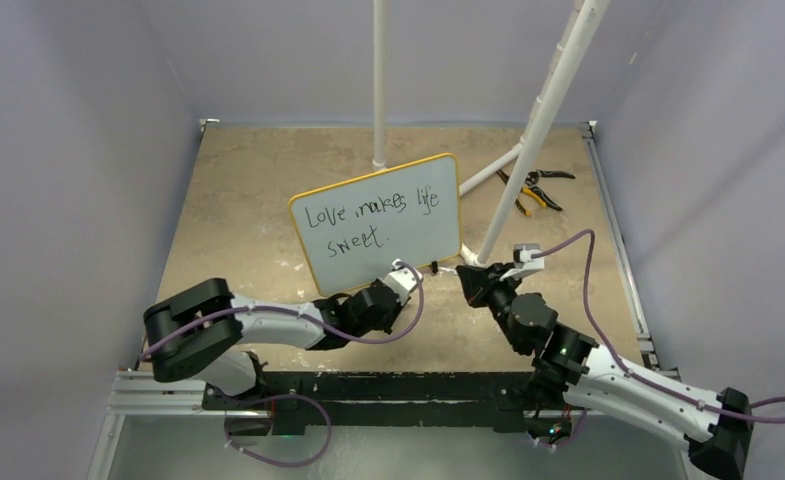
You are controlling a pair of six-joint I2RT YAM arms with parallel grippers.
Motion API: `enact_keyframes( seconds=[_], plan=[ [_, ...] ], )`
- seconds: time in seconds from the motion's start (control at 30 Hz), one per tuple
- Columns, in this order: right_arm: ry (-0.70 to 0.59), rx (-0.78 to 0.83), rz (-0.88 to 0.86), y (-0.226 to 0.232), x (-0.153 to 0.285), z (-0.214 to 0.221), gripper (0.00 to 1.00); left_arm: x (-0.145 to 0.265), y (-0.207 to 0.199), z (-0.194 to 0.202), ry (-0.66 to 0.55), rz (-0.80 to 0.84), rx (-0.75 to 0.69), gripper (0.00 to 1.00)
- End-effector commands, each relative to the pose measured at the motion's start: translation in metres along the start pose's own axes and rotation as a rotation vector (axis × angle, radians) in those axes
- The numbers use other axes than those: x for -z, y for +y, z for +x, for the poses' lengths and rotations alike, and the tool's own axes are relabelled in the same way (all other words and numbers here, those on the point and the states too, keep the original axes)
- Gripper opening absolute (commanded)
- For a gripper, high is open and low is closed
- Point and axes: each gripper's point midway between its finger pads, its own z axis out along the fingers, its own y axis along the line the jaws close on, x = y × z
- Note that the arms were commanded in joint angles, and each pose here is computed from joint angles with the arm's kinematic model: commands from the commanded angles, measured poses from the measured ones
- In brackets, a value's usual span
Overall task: Write a sentence on the whiteboard
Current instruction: Close the whiteboard marker at the center of the board.
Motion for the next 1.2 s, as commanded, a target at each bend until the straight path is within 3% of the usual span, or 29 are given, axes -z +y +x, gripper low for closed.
enact_keyframes(
  seconds=[0.0, 0.27, 0.5, 0.7, 1.17],
  plan=[
    [0.112, -0.106, -0.174, 0.048, 0.004, 0.004, 0.00, 0.028, -0.009, -0.042, -0.192, 0.104, 0.019, 0.00],
    [0.095, -0.262, -0.384, 0.095, 0.030, -0.039, 0.00, 0.088, -0.011, -0.069, -0.204, 0.195, 0.060, 0.00],
    [0.128, -0.235, -0.481, 0.119, 0.050, -0.064, 0.00, 0.137, -0.025, -0.090, -0.157, 0.305, 0.005, 0.00],
    [0.196, -0.145, -0.505, 0.127, 0.056, -0.063, 0.00, 0.155, -0.012, -0.089, -0.138, 0.287, -0.103, 0.00],
    [0.274, -0.113, -0.509, 0.129, 0.063, -0.055, 0.00, 0.172, -0.007, -0.099, -0.235, 0.303, -0.100, 0.00]
  ],
)
